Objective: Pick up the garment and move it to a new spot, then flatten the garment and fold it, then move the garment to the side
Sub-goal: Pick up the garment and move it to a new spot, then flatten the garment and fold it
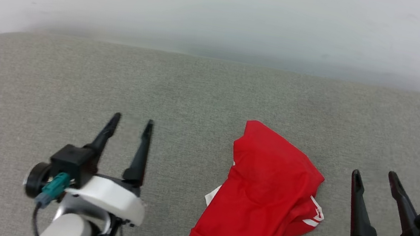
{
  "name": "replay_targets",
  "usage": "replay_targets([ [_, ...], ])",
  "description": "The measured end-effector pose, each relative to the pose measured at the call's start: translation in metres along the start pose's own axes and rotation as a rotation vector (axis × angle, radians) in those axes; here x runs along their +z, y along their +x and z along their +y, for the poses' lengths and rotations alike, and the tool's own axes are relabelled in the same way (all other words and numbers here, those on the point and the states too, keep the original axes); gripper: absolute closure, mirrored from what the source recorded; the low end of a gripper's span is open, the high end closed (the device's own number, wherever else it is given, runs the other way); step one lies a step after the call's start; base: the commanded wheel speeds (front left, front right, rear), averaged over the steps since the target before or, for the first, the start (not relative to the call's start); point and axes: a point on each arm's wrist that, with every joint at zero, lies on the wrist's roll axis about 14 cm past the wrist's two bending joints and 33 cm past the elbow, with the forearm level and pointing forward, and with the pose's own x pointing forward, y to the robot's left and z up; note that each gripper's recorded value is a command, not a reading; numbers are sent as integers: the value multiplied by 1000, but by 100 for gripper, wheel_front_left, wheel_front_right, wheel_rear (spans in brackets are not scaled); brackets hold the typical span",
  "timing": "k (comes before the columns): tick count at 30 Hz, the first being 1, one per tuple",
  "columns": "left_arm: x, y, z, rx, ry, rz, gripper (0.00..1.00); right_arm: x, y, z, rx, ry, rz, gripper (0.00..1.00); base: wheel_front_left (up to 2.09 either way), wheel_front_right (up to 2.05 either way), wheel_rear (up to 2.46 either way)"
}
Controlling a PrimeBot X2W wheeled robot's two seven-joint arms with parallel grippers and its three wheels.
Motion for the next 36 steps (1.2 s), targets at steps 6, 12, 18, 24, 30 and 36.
replay_targets([
  [6,17,-20,48,115,77,-37,0,-2,-1,6,17,2,9,0,0,0,0],
  [12,17,-31,64,127,117,-29,0,0,-5,5,12,-2,3,0,0,0,0],
  [18,0,-36,58,105,99,19,0,0,-9,1,-2,-4,7,0,0,0,0],
  [24,-6,-35,55,94,95,32,0,-2,-9,-1,-7,-6,13,0,0,0,0],
  [30,-7,-33,54,88,98,34,0,-4,-8,-4,-15,-8,18,0,0,0,0],
  [36,-5,-27,51,78,88,21,0,-34,-5,3,7,-41,150,0,0,0,0],
])
